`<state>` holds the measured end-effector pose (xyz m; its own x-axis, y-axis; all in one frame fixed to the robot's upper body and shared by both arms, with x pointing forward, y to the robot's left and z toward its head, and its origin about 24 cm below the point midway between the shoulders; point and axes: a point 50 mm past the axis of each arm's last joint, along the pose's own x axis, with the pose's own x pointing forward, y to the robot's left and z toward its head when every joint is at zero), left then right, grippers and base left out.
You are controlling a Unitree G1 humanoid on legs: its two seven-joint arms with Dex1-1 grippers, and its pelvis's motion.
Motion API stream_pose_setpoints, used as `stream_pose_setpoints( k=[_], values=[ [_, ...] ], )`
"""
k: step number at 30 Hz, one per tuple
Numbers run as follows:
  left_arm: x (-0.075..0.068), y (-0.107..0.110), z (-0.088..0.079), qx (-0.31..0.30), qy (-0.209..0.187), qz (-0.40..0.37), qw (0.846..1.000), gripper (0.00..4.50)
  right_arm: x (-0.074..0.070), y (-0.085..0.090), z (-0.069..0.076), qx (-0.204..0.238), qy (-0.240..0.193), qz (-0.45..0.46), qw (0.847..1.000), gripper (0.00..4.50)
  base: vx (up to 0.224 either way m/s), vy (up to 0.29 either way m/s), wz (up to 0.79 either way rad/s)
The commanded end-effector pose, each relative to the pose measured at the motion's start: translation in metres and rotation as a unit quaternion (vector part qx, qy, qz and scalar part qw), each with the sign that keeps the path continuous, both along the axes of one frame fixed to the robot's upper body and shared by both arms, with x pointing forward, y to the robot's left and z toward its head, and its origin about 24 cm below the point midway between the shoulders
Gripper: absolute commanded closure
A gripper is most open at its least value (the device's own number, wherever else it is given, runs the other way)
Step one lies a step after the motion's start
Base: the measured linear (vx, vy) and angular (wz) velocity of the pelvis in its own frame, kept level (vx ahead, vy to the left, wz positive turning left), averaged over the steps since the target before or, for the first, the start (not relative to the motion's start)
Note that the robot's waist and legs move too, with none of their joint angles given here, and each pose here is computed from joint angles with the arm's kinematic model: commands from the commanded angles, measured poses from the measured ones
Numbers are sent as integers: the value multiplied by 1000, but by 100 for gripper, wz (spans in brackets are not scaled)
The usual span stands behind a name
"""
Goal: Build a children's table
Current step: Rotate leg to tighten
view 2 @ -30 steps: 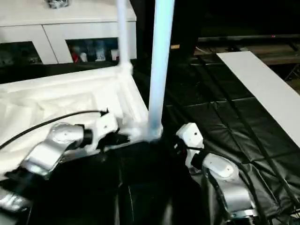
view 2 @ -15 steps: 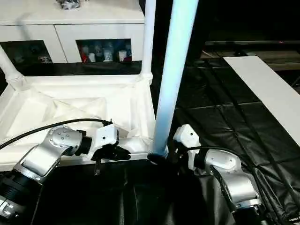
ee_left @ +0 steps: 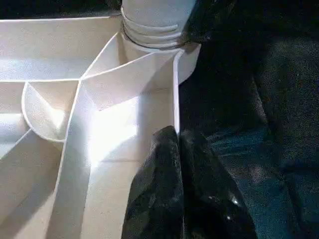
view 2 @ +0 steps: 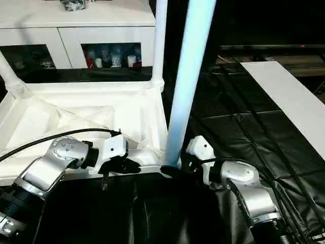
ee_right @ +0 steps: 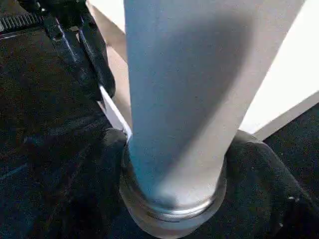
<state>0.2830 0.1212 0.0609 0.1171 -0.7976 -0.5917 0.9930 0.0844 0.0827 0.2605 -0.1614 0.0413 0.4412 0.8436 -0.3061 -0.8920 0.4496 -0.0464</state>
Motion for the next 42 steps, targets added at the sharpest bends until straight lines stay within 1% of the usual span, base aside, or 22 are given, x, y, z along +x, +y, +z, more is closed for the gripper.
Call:
stream_pose_setpoints(
  k=[1,3,5,8,9,11,13,14,15,18,20,21,23,24,27,29,32,34,35,38,41,42],
  values=[
    [-6,1,-12,31,24,-10,999,450,2,-4,-2,-15,0,-9,1000,172,0,0,0],
    [-4,2,-15,39,21,10,999,450,7,-3,-5,-17,-5,-39,999,177,0,0,0],
    [1,2,-19,43,16,50,998,450,15,-2,-9,-13,-12,-102,995,181,0,0,0],
    [6,-9,-20,12,19,90,996,450,19,7,-13,20,-5,-170,985,183,0,0,0],
    [6,-9,-20,12,19,90,996,450,19,7,-13,20,-5,-170,985,184,0,0,0],
    [16,-20,-20,-11,12,153,988,450,22,18,-19,46,7,-234,971,186,0,0,0],
    [22,-27,-21,-21,9,201,979,450,24,27,-22,58,15,-272,961,186,0,0,0],
    [28,-33,-22,-26,7,239,971,450,27,33,-25,62,21,-307,950,186,0,0,0],
    [28,-33,-22,-26,6,242,970,450,27,34,-25,62,22,-310,949,186,0,0,0],
    [38,-53,-21,-43,-6,307,951,450,35,51,-31,59,37,-377,923,188,0,0,0],
    [42,-67,-19,-47,-25,310,949,450,40,61,-33,52,41,-394,917,188,0,0,0],
    [43,-77,-16,-54,-38,296,953,450,43,67,-33,52,44,-394,917,188,0,0,0],
    [43,-88,-12,-61,-55,266,961,450,46,77,-30,81,57,-373,922,188,0,0,0],
    [43,-88,-12,-61,-55,266,961,450,46,77,-30,81,57,-373,922,154,0,0,0],
    [41,-88,-12,-49,-70,237,968,450,44,80,-22,82,29,-351,932,154,0,0,0],
    [39,-86,-13,-43,-73,217,973,450,41,76,-20,69,13,-349,935,154,0,0,0],
    [39,-85,-15,-44,-77,200,976,450,40,69,-19,62,1,-364,929,154,0,0,0],
    [40,-83,-16,-40,-80,194,977,450,38,60,-17,52,-20,-373,926,154,0,0,0],
    [40,-82,-17,-38,-79,188,978,450,34,51,-15,40,-37,-375,925,154,0,0,0],
    [40,-81,-18,-37,-79,183,979,450,30,46,-14,40,-46,-375,925,154,0,0,0],
    [41,-82,-17,-39,-80,182,979,450,26,48,-11,71,-37,-363,928,154,0,0,0],
    [41,-82,-17,-39,-80,182,979,450,26,48,-11,71,-37,-363,928,154,0,0,0]
  ],
)
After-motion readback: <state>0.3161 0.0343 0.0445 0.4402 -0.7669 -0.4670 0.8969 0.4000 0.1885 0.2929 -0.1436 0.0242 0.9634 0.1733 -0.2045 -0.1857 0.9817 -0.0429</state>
